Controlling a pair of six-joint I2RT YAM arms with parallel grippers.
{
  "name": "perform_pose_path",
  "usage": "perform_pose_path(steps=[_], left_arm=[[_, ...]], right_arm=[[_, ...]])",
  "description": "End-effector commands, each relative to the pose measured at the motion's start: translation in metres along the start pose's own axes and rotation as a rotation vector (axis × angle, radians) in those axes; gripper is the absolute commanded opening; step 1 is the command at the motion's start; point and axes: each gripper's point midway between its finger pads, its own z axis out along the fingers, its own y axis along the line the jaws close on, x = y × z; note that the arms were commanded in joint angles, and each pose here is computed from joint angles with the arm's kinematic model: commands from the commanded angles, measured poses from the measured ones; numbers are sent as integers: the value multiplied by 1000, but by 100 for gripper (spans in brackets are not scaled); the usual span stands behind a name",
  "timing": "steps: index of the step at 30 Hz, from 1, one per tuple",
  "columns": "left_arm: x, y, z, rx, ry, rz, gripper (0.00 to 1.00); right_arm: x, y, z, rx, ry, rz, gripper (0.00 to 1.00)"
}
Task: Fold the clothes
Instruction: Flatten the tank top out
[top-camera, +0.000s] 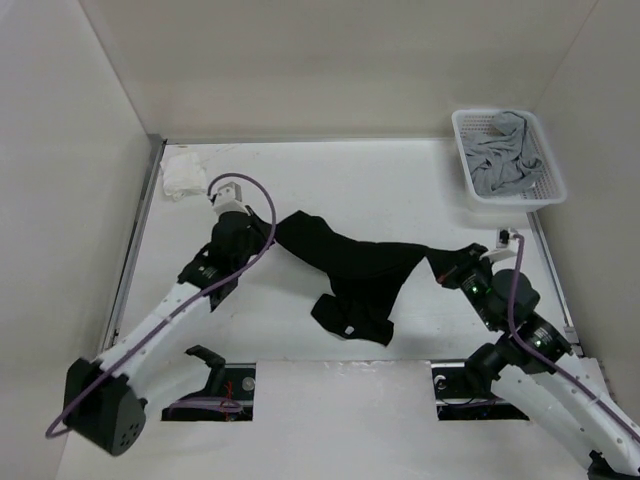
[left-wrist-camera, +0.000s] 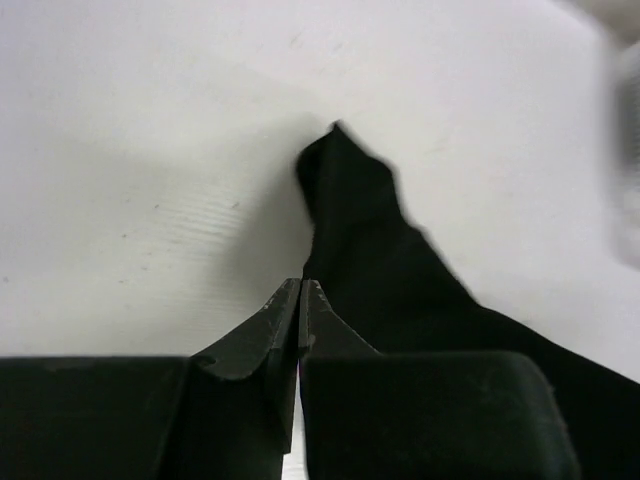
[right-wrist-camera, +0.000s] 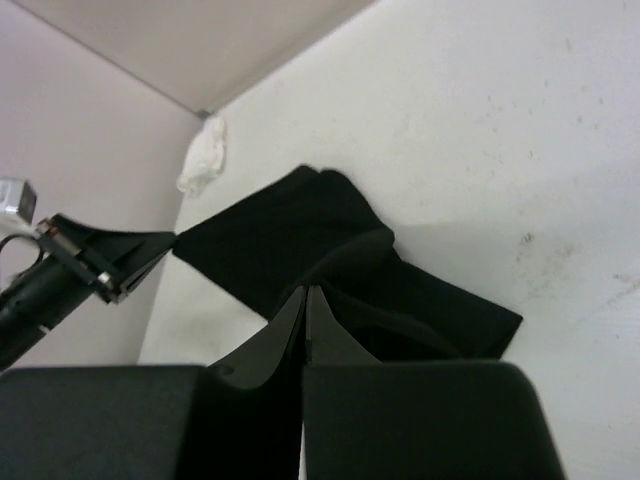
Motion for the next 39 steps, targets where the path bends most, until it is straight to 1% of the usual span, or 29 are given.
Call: perform_pose_path(steps=[1,4,6,7,8,10,12,15,17,18,20,22,25,28,31,33,36,39], left_arm=[[-39,-25,-43,92,-70,-68,0],[-80,-46,-85,185,-174,-125,0],[-105,-58,-100,229,-233,-154,0],[-115,-63,-99,237,-255,-163,0],[-121,-70,-94,250,-267,-170,0],[-132,-75,-72,244,-290,-192,0],[-152,-69,-42,219,-322,-257,0],[-202,-68,-6,233,-361,-356,0],[-246,-77,5,251,-407,-377,0],[-268,-83,8,264,-431,-376,0],[-309,-97,7,287,-471,-364,0],[-352,-112,-8,322,-518,-350,0],[-409,-125,-54,380,-638,-337,0],[-444,-125,-99,407,-751,-320,0],[-456,-121,-130,414,-808,-308,0],[-451,-117,-139,406,-819,-289,0],[-427,-105,-135,375,-797,-281,0],[-384,-90,-123,350,-749,-297,0]], right_arm=[[-49,27,-18,-45,-121,-3,0],[-63,41,-25,-61,-136,1,0],[-61,45,-11,-38,-116,-25,0],[-57,45,3,-19,-99,-46,0],[-56,43,19,6,-92,-56,0],[-60,52,55,-7,-83,-62,0],[-75,58,97,-20,-82,-55,0],[-118,73,159,-38,-86,-54,0],[-154,94,189,-73,-115,-68,0],[-177,111,197,-102,-143,-76,0],[-221,140,203,-154,-206,-91,0],[-266,182,192,-237,-263,-100,0],[-318,239,162,-361,-369,-131,0],[-349,278,128,-454,-440,-138,0],[-360,295,101,-492,-468,-165,0],[-351,288,97,-469,-445,-189,0],[-324,256,100,-396,-401,-203,0],[-287,215,102,-347,-345,-212,0]])
